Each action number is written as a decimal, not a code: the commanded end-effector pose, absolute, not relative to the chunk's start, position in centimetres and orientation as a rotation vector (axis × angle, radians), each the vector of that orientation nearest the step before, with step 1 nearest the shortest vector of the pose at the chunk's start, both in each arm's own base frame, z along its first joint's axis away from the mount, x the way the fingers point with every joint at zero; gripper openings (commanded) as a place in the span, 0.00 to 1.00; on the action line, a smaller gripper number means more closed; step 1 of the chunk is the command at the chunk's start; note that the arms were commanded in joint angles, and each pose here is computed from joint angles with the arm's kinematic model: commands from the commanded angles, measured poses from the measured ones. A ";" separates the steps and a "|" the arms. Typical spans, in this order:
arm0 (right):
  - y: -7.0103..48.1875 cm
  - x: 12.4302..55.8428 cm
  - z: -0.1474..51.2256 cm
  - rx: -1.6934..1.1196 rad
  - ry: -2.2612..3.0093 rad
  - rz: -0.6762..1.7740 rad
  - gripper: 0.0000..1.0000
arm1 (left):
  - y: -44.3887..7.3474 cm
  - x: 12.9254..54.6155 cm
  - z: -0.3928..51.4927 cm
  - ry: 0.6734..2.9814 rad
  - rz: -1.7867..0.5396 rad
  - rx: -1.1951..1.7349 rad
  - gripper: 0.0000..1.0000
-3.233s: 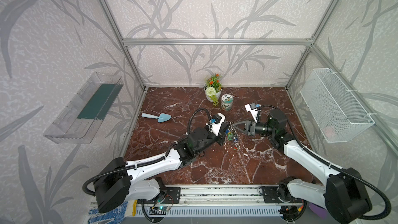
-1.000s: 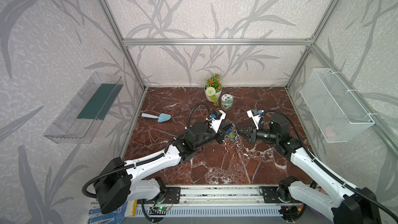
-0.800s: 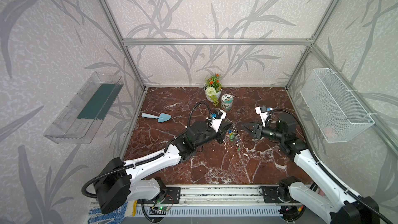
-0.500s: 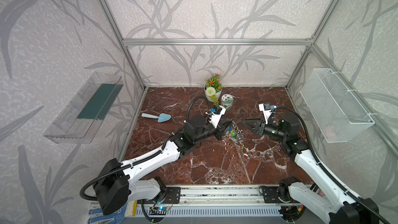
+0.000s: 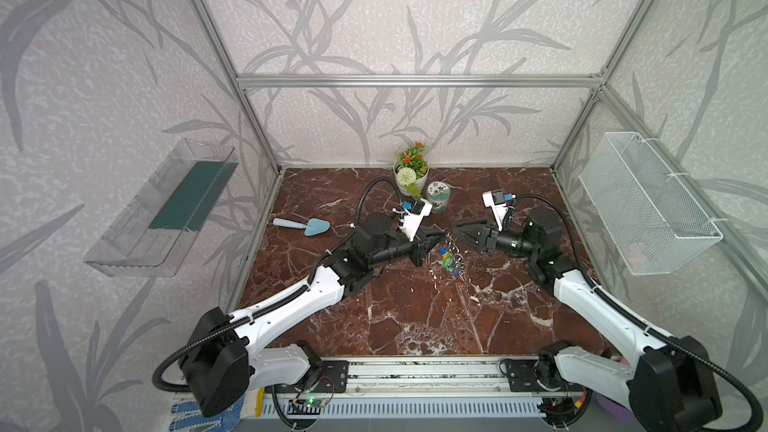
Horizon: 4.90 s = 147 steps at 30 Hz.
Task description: Put the keys on the keyring
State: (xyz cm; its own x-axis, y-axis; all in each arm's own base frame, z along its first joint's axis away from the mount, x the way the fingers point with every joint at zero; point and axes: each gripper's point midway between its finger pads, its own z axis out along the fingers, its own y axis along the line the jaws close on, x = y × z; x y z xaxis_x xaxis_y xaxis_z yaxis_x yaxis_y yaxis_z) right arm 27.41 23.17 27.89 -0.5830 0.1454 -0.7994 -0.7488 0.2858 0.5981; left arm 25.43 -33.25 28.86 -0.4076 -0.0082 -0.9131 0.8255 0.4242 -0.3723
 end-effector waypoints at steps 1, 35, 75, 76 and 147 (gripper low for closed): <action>23.9 26.9 30.4 -0.615 1.649 1.466 0.47 | -33.3 25.0 33.4 1.598 -1.166 0.706 0.00; 25.1 24.3 31.2 -0.654 1.615 1.659 0.15 | -33.0 25.2 33.7 1.561 -1.291 0.663 0.00; 23.5 26.4 32.6 -0.585 1.576 1.685 0.23 | -32.2 25.1 34.2 1.519 -1.365 0.679 0.00; 23.4 26.3 32.5 -0.587 1.580 1.678 0.24 | -32.2 25.0 34.3 1.515 -1.369 0.678 0.00; 25.5 25.5 32.4 -0.683 1.580 1.676 0.00 | -31.6 23.0 31.5 1.746 -1.441 0.839 0.27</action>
State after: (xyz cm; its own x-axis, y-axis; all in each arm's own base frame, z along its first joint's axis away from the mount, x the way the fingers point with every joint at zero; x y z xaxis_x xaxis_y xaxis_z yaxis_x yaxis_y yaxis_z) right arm 26.01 25.54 28.98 -0.6919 0.1228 -0.7114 -0.7128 0.0400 0.7002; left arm 24.23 -31.87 29.20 -0.5767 0.0304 -0.8164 0.7986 0.2321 -0.5554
